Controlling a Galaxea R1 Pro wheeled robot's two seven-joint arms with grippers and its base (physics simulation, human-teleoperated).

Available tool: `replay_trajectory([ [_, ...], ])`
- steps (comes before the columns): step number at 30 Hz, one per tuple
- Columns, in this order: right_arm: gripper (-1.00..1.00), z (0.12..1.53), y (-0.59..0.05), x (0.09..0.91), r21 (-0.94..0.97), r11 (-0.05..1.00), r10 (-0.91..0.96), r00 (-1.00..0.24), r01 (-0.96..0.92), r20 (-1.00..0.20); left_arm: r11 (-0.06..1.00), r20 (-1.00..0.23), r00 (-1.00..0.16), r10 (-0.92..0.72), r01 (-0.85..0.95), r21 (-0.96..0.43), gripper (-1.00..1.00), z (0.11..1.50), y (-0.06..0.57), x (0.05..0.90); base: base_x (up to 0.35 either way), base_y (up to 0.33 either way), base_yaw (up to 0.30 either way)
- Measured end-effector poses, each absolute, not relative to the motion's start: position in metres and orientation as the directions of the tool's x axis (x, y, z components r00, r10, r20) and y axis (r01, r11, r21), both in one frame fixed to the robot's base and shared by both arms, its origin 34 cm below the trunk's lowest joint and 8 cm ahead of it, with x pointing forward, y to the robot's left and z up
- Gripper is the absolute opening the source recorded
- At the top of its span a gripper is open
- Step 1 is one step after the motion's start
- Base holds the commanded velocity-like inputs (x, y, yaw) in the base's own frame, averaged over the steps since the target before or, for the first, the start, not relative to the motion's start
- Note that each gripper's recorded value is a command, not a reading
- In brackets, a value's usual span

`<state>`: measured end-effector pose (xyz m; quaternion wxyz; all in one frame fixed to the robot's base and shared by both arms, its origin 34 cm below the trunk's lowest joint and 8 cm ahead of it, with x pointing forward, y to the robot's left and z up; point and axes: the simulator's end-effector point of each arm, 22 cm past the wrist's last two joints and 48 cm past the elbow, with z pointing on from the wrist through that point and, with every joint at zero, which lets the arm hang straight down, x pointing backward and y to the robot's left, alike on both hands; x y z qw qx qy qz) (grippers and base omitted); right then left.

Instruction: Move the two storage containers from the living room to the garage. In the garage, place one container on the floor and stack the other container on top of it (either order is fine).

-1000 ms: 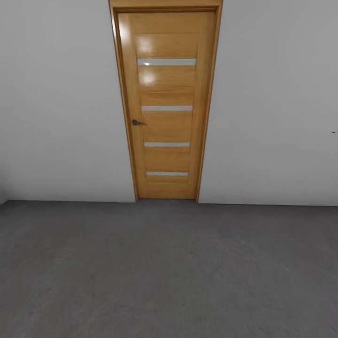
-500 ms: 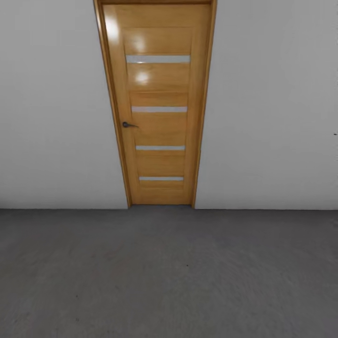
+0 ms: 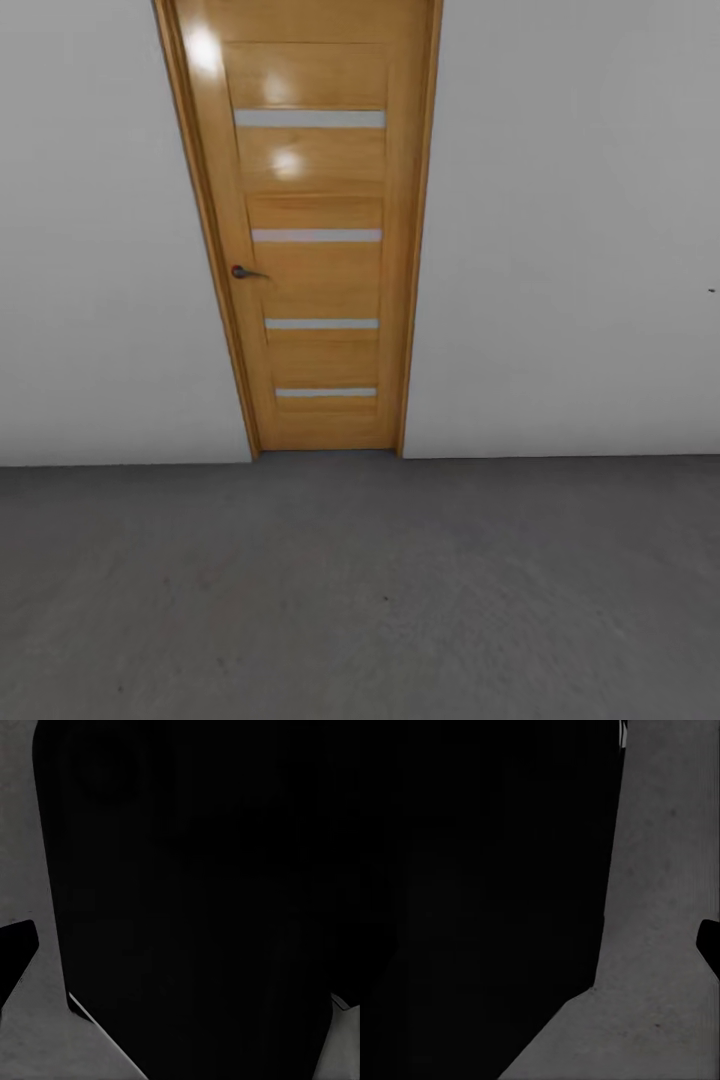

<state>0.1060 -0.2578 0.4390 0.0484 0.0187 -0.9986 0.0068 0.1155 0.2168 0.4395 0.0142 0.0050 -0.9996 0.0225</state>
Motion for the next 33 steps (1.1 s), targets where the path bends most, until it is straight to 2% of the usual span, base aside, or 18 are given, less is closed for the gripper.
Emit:
replay_trajectory([
  [33,1.0,0.4391,-0.2565,0.1059,-0.01,0.999,-0.037,-0.995,-0.038,0.097,0.999,0.028,-1.0,-0.012,-0.013,-0.045,1.0,0.4394,0.2169,0.1157,0.346,-0.004,0.0],
])
